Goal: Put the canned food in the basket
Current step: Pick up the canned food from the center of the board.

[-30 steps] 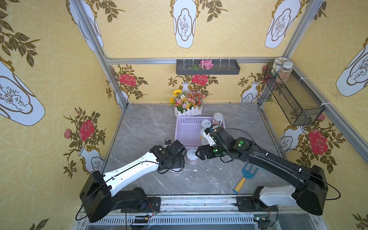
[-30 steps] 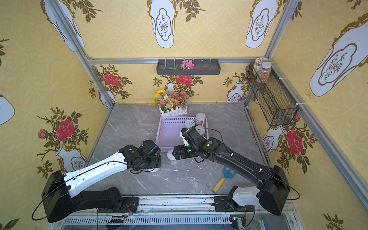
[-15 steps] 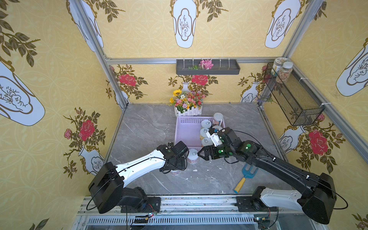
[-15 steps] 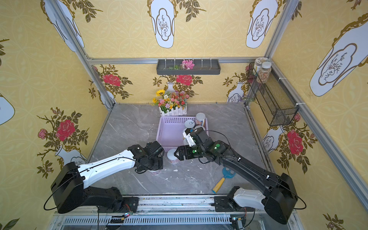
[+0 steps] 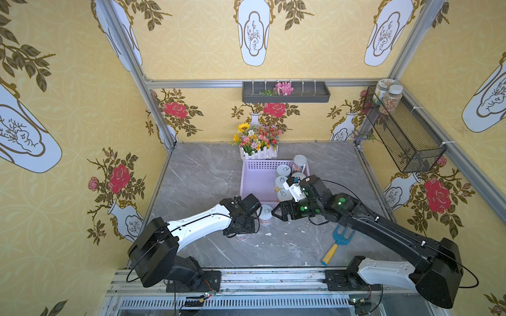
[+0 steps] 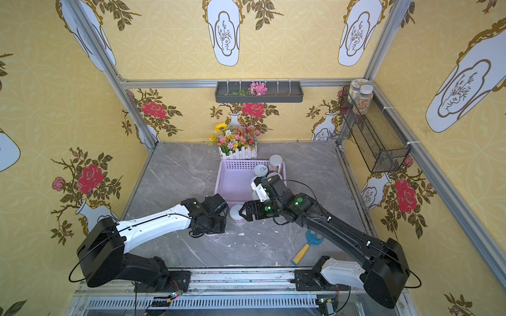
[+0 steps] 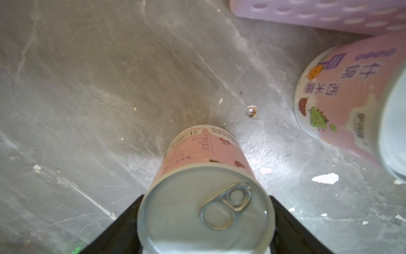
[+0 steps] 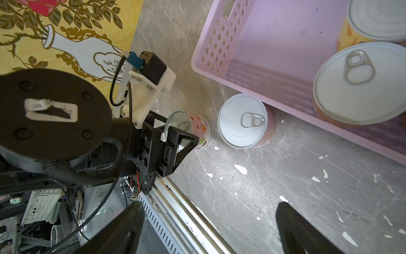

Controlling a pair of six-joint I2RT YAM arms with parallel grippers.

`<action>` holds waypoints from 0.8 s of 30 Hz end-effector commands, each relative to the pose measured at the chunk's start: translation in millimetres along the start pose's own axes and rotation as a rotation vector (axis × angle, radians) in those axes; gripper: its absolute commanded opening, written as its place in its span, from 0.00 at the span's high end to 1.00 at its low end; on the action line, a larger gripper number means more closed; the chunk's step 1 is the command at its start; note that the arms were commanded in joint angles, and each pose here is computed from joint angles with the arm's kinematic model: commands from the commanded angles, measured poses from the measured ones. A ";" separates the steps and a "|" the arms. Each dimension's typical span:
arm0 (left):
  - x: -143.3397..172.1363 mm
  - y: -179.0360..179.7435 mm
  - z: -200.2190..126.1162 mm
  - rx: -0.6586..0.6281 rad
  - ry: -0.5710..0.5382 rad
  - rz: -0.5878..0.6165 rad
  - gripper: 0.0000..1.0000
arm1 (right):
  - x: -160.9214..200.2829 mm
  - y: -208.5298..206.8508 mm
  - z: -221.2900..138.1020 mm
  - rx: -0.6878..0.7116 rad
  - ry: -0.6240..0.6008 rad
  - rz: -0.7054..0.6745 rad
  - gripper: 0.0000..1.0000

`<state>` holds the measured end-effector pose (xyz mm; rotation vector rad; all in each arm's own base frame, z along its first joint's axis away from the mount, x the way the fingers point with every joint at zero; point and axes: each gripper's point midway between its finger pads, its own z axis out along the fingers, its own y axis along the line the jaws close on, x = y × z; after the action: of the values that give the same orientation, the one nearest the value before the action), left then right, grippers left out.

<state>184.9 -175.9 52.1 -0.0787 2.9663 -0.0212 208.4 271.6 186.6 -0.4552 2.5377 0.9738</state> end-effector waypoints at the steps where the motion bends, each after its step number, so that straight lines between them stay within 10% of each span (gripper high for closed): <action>1: 0.9 -5.5 2.0 0.019 0.013 0.016 0.18 | -7.6 4.5 -1.1 -0.015 -0.030 -0.011 0.03; 24: -8.3 9.0 -50.3 0.045 -0.082 0.007 0.22 | -11.1 8.8 -11.2 -0.023 -0.061 -0.025 0.02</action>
<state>183.1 -170.6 91.9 -0.0754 2.8964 -0.1072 206.5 269.5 196.0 -0.4566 2.5057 0.9878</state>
